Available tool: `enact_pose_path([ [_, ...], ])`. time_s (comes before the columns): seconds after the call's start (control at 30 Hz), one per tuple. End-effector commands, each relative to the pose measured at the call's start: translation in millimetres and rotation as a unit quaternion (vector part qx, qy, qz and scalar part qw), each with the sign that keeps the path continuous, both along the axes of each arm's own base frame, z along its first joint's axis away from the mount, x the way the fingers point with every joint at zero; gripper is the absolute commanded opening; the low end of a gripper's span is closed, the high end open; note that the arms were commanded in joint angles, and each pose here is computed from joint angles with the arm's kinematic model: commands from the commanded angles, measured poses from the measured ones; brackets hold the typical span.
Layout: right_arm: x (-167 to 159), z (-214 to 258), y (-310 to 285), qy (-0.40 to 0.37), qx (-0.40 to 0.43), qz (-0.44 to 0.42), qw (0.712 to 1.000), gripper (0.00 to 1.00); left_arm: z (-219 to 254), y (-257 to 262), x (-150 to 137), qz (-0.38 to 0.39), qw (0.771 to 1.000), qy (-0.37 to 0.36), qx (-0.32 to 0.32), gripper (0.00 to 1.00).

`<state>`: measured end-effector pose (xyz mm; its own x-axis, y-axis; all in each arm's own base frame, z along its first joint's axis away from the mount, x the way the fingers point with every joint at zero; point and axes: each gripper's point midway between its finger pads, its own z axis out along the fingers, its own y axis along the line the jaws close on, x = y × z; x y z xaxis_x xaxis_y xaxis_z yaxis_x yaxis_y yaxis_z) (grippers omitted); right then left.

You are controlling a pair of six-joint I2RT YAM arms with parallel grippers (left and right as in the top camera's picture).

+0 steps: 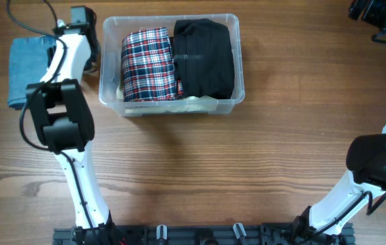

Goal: Pack container
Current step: 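Grasp the folded blue denim item with the left gripper and lift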

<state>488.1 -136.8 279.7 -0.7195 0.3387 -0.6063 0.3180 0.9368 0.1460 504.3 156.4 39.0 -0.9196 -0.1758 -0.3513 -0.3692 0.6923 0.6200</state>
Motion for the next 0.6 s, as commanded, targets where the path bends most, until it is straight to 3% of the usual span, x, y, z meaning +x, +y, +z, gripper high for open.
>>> enact_pose_path([
  [0.0,1.7,-5.2,0.3,0.005,0.002,-0.003,1.0,1.0,-20.2,-5.2,0.4,-0.022,0.999,0.035,0.018,0.68],
  [0.17,1.8,-5.2,0.2,0.005,0.002,-0.004,1.0,1.0,-46.3,0.0,-7.3,-0.035,0.995,0.085,0.036,0.69],
  [0.27,1.8,-5.2,0.2,0.005,0.002,-0.004,1.0,1.0,-56.1,24.1,-20.3,-0.011,0.991,0.111,0.068,0.7],
  [0.43,1.8,-5.2,0.2,0.005,0.002,-0.004,1.0,1.0,-66.7,55.4,-37.3,0.027,0.99,0.12,0.062,0.68],
  [0.47,1.7,-5.1,0.3,0.005,0.002,-0.004,1.0,1.0,-66.6,58.2,-38.6,0.035,0.991,0.115,0.062,0.59],
  [0.57,1.8,-5.2,0.2,0.005,0.002,-0.004,1.0,1.0,-66.5,58.5,-38.6,0.045,0.992,0.104,0.061,0.09],
])
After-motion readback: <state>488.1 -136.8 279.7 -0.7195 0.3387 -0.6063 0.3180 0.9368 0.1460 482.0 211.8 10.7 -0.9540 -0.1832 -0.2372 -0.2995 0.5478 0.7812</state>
